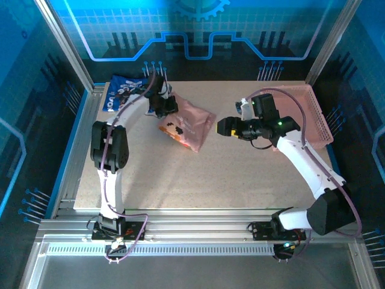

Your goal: Fold and stack the t-shirts

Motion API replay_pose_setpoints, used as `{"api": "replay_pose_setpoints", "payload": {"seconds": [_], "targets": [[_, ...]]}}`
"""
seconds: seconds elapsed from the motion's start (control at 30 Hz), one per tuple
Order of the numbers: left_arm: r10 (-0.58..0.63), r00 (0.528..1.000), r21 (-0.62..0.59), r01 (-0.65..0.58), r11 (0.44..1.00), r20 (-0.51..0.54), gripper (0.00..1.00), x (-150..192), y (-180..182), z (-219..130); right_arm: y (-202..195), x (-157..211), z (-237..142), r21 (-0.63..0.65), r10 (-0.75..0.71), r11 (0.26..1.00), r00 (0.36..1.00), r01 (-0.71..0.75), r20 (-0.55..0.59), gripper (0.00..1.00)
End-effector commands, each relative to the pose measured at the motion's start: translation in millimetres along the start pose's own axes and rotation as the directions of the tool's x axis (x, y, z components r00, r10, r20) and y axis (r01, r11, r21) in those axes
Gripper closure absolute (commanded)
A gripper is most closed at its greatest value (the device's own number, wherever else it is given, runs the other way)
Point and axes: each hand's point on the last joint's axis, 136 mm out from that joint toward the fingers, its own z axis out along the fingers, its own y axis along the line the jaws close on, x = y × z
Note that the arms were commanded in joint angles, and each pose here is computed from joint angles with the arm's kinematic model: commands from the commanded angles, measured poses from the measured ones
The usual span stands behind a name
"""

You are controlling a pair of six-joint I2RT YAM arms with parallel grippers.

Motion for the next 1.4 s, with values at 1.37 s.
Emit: {"api": "replay_pose_setpoints", "payload": {"seconds": [1.37], "targets": [[0.198, 0.888, -0.078, -0.183, 0.980, 0.415, 1.00, -185, 66, -126, -8, 13, 0, 0.022, -0.059, 0.998, 0.997, 0.060, -0.040, 0.06]]}}
